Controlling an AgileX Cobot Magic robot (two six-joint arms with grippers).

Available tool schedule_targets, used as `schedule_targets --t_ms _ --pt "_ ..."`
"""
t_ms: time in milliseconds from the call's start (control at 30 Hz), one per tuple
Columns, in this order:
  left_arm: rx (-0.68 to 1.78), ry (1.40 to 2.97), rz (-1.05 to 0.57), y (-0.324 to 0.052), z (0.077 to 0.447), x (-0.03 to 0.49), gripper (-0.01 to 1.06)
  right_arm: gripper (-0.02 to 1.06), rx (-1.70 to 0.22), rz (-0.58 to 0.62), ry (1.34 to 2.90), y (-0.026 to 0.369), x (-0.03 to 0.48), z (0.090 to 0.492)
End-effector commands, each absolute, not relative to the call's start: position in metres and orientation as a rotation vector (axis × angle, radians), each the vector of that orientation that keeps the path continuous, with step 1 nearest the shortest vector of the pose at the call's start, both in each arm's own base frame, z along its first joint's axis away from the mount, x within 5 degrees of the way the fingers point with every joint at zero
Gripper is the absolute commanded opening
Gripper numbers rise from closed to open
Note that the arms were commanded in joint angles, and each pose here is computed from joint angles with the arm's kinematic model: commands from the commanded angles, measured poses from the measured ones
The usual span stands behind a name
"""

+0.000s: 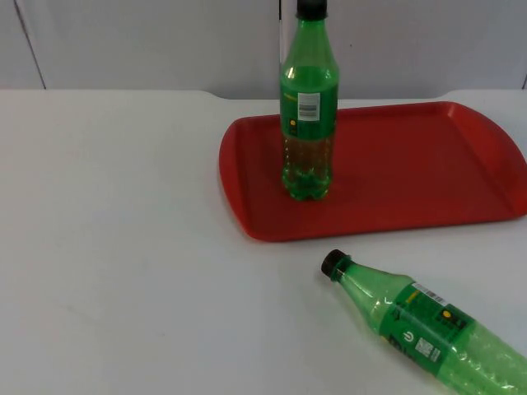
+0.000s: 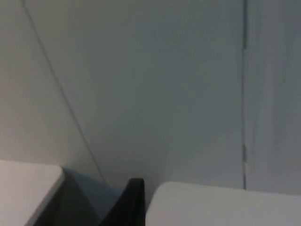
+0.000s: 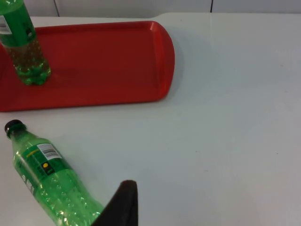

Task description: Place the bottle upright on the tray.

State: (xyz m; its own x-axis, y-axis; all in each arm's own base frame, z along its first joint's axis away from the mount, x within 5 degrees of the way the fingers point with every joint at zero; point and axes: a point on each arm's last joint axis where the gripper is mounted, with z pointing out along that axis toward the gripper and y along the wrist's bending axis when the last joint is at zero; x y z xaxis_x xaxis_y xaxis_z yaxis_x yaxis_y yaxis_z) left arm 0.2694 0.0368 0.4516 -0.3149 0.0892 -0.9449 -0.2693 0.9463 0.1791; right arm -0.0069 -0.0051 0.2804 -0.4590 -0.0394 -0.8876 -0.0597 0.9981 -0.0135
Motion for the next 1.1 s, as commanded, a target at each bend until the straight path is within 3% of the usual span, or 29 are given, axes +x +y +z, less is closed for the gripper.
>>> schedule_targets --t_ms 0,533,1067 --pt "-0.071 1.897 0.287 0.030 0.450 0.268 1.05 1.05 -0.072 0.025 2.044 -0.005 -0.007 0.280" --pt "-0.093 1.971 0.215 0.026 0.448 0.257 1.05 1.05 -0.072 0.025 2.044 -0.005 -0.007 0.280" --pt "-0.001 1.936 -0.050 0.003 0.462 0.214 1.05 1.05 -0.072 0.025 2.044 -0.005 -0.007 0.280"
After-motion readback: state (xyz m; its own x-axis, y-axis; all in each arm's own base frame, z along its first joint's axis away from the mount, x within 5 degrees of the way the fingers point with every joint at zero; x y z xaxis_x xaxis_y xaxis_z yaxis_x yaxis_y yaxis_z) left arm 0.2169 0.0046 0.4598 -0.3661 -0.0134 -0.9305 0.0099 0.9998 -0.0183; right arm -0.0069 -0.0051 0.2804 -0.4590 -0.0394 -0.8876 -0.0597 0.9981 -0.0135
